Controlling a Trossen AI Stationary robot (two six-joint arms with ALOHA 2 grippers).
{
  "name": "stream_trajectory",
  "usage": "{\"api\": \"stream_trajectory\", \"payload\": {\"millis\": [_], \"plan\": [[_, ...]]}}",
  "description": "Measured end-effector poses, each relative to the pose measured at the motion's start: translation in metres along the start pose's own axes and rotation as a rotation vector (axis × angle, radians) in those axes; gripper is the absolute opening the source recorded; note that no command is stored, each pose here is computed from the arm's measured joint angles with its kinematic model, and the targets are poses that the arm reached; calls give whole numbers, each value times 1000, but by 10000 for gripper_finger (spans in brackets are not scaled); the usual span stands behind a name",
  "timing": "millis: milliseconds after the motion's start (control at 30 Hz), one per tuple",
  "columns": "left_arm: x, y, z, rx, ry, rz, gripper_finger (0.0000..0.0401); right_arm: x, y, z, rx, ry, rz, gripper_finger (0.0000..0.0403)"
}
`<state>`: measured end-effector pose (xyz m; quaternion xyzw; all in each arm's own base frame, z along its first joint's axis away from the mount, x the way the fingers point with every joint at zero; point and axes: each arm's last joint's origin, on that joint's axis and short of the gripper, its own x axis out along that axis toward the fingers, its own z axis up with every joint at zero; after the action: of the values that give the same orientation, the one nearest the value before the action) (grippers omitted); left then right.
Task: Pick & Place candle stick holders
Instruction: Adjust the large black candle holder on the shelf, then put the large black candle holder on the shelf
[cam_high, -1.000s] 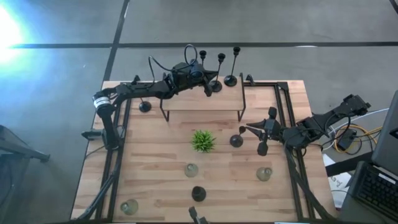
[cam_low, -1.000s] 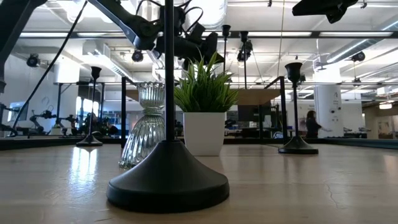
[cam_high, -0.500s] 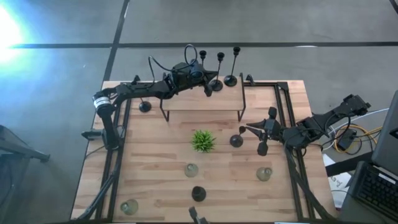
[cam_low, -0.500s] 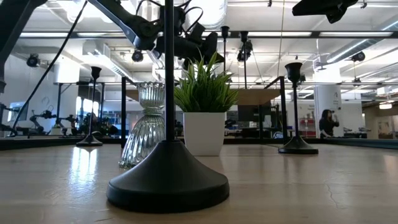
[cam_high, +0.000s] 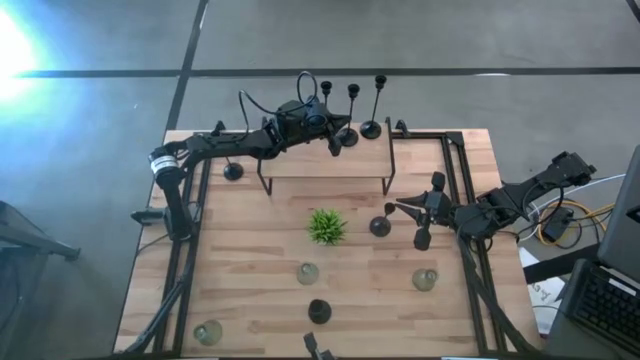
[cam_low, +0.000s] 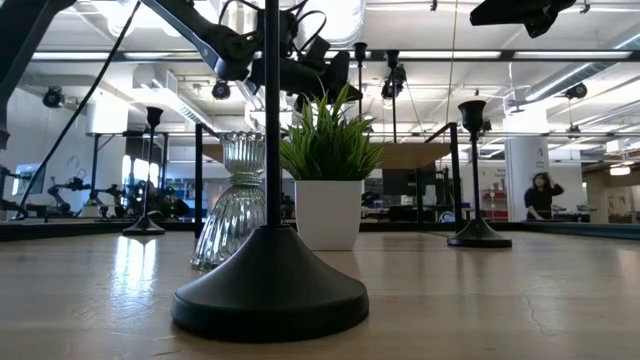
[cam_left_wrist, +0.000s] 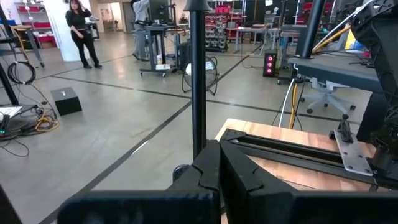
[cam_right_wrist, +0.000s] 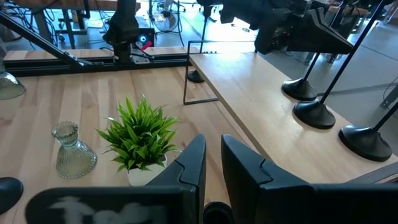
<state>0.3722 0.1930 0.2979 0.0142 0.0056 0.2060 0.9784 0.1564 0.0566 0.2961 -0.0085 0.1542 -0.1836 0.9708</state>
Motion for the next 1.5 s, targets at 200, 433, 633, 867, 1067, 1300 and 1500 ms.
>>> {"api": "stream_trajectory", "payload": {"millis": [200,433,633,867,1067,1300,1500], "plan": [[-8,-2,5,-8,66,-11,14,0,0,-1,-5,4,-1,43],[-43,-11,33,5,205,-20,45,0,-1,-3,-8,23,-2,43],[-99,-36,48,31,346,-23,50,2,0,-8,-3,35,-1,43],[-188,-75,37,104,364,218,51,3,0,-11,0,41,-2,43],[-248,-82,4,12,254,532,51,3,1,-11,5,38,6,43],[-274,-73,-41,-19,231,637,52,3,1,-11,6,38,6,43],[-284,-68,-62,-64,198,729,76,3,1,-11,2,38,6,43]]}}
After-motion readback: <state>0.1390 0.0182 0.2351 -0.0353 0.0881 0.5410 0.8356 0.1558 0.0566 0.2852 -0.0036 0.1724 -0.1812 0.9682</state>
